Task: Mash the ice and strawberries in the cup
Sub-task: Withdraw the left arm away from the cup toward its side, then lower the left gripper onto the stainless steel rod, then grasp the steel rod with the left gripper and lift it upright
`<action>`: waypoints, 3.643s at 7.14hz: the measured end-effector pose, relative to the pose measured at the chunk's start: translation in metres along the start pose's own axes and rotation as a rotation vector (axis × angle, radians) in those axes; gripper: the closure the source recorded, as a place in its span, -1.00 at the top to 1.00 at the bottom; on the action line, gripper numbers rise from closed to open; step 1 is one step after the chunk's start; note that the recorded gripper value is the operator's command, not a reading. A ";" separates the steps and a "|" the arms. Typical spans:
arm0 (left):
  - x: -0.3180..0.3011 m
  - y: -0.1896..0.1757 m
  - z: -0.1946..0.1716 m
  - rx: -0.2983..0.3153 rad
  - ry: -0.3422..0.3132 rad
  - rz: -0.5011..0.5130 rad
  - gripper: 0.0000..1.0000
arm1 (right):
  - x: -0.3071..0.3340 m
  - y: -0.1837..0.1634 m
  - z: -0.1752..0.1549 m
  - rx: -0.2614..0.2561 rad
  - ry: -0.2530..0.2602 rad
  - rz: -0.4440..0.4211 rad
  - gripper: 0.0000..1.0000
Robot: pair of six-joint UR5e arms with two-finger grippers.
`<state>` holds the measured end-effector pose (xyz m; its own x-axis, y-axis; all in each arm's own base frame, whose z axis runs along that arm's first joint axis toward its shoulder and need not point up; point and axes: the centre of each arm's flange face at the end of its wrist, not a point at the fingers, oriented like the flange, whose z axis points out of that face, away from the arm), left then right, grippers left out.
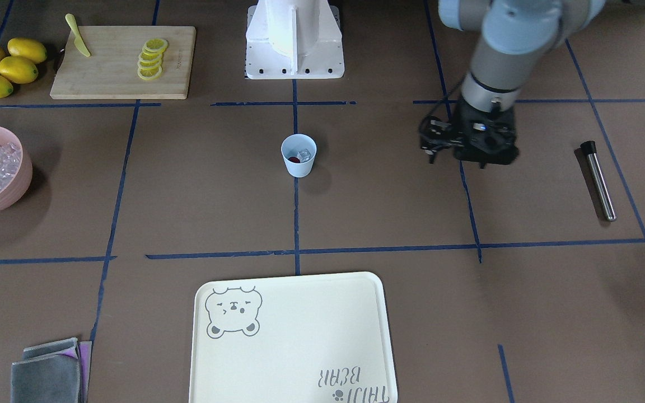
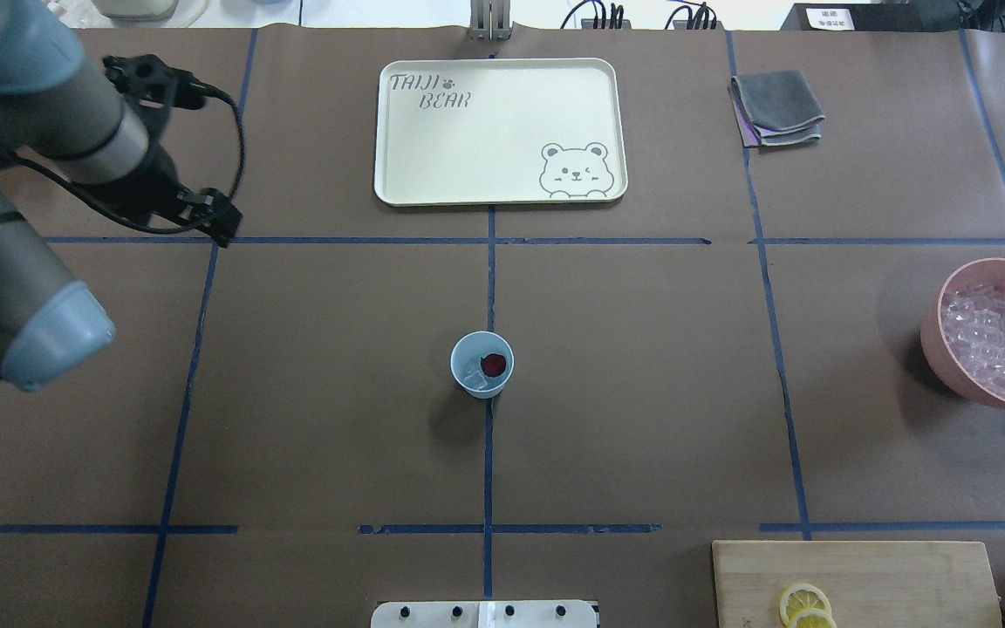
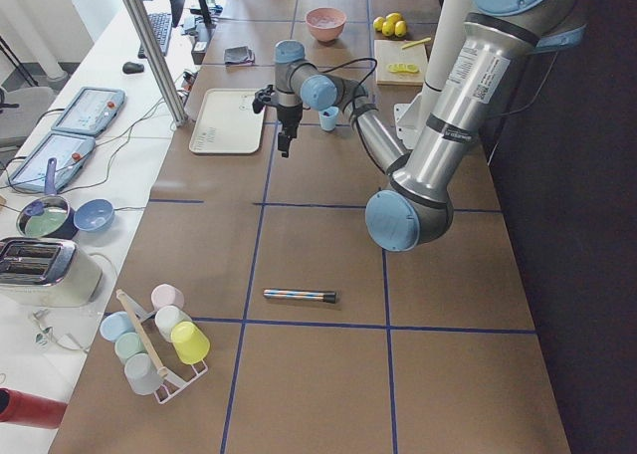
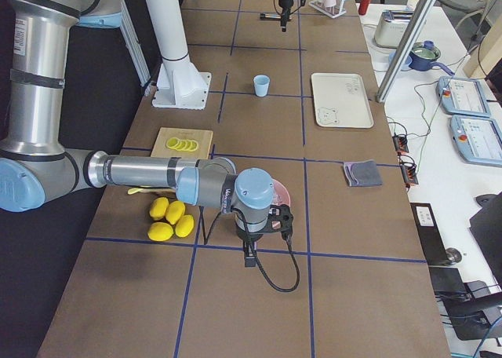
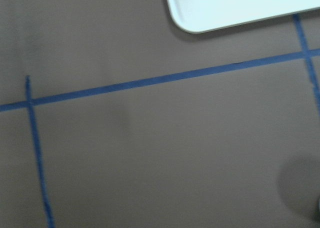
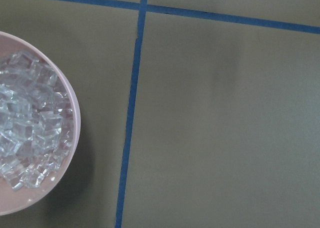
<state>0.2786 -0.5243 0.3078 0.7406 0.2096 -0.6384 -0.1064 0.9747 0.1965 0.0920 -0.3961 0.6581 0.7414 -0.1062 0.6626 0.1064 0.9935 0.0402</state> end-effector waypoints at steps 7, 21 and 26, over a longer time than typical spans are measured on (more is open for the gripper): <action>-0.365 0.012 0.045 -0.078 0.019 0.071 1.00 | 0.003 -0.028 -0.003 0.009 0.002 -0.006 0.99; -0.335 0.120 0.211 -0.035 0.097 -0.052 -1.00 | 0.006 -0.022 0.001 0.000 0.000 0.001 0.99; -0.265 0.076 0.142 0.117 0.172 0.086 -0.94 | 0.006 -0.021 0.001 0.000 -0.001 0.002 0.99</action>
<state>0.1679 -0.5165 0.5979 0.6067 0.3117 -0.7313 -0.0792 0.9391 0.3345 0.0932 -0.4180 0.6616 0.7408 -0.1044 0.6636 0.1048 0.9937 0.0393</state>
